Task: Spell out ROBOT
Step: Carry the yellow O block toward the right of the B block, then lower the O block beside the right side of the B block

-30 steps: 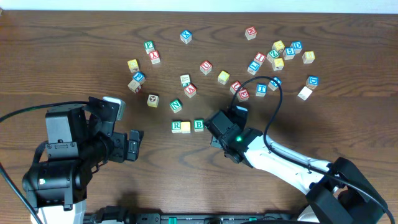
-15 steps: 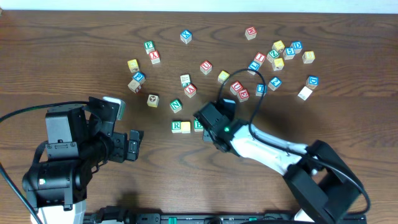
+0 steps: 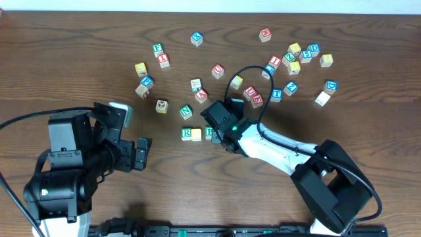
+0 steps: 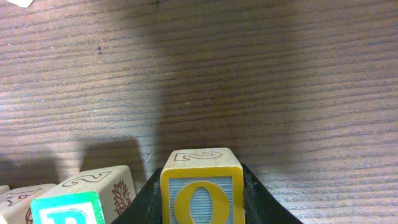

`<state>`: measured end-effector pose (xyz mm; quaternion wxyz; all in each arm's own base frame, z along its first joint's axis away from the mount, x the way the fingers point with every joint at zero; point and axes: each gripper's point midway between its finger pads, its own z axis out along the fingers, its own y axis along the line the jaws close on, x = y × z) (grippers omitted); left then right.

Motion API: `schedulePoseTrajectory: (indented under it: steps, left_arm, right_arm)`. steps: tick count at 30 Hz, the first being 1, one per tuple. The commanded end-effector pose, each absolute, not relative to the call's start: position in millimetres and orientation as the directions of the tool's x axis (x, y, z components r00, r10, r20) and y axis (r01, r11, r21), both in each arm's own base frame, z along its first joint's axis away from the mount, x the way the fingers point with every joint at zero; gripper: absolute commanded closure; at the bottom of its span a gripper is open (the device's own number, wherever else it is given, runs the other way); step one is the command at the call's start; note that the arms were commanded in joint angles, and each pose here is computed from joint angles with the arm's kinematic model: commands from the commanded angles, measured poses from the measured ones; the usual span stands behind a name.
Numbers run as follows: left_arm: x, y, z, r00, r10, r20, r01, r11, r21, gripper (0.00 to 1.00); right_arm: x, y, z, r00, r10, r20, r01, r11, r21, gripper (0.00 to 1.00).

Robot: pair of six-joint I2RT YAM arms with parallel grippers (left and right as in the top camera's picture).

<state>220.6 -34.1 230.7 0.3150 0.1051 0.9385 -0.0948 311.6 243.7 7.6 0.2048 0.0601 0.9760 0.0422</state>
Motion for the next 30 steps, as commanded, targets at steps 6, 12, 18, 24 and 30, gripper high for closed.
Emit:
schedulePoseTrajectory:
  steps: [6, 12, 18, 24, 30]
  left_arm:
    - [221, -35, 234, -0.772, 0.142, -0.619, 0.267, 0.957, -0.113, 0.03]
    - [221, -35, 234, -0.772, 0.142, -0.619, 0.267, 0.957, -0.113, 0.03]
    - [221, -35, 234, -0.772, 0.142, -0.619, 0.267, 0.957, -0.113, 0.03]
    - [221, -35, 234, -0.772, 0.142, -0.619, 0.267, 0.957, -0.113, 0.03]
    - [221, -35, 234, -0.772, 0.142, -0.619, 0.267, 0.957, -0.113, 0.03]
  right_arm:
    - [317, 255, 11, -0.91, 0.043, -0.413, 0.001, 0.995, 0.102, 0.89]
    - [314, 258, 11, -0.909, -0.018, -0.417, -0.057, 0.995, 0.081, 0.89]
    - [312, 261, 10, -0.909, -0.067, -0.412, -0.107, 0.991, 0.075, 0.9]
    - [311, 264, 10, -0.907, -0.091, -0.411, -0.132, 0.988, 0.073, 0.9]
    - [307, 270, 10, -0.904, -0.131, -0.406, -0.178, 0.981, 0.078, 0.9]
